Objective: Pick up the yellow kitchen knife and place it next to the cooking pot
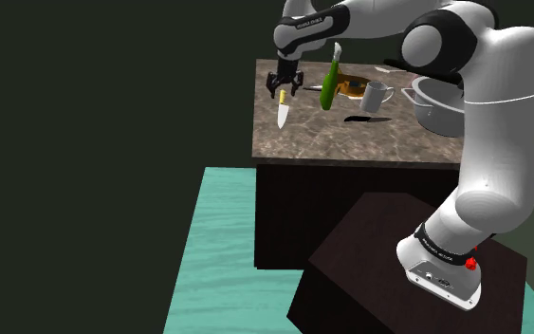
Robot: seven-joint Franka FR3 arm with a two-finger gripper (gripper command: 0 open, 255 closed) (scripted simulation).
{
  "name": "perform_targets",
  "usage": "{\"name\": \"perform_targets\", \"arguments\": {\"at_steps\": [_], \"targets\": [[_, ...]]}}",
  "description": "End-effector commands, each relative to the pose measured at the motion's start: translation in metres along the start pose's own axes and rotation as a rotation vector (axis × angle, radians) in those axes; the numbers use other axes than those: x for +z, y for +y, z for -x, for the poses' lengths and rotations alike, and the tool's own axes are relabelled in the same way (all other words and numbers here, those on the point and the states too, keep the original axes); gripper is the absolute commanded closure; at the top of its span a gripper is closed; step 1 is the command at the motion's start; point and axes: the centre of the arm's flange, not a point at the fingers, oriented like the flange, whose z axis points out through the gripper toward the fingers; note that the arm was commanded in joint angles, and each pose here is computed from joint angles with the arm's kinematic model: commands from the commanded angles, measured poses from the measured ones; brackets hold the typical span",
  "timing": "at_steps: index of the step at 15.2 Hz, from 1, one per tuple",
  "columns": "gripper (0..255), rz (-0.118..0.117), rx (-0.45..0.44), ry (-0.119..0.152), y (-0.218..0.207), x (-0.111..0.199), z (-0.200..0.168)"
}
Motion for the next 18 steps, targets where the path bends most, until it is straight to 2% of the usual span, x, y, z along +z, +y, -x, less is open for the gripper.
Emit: {"name": "perform_targets", "arguments": {"at_steps": [1,4,11,12,18], "targets": [[0,0.000,0.000,0.001,0.000,0.009,0.000],[0,0.000,0.000,0.001,0.000,0.023,0.000],[0,0.000,0.000,0.001,0.000,0.023,0.000],[255,0.000,0.000,0.001,0.000,0.023,0.000],[255,0.000,0.000,0.001,0.000,0.023,0.000]]}}
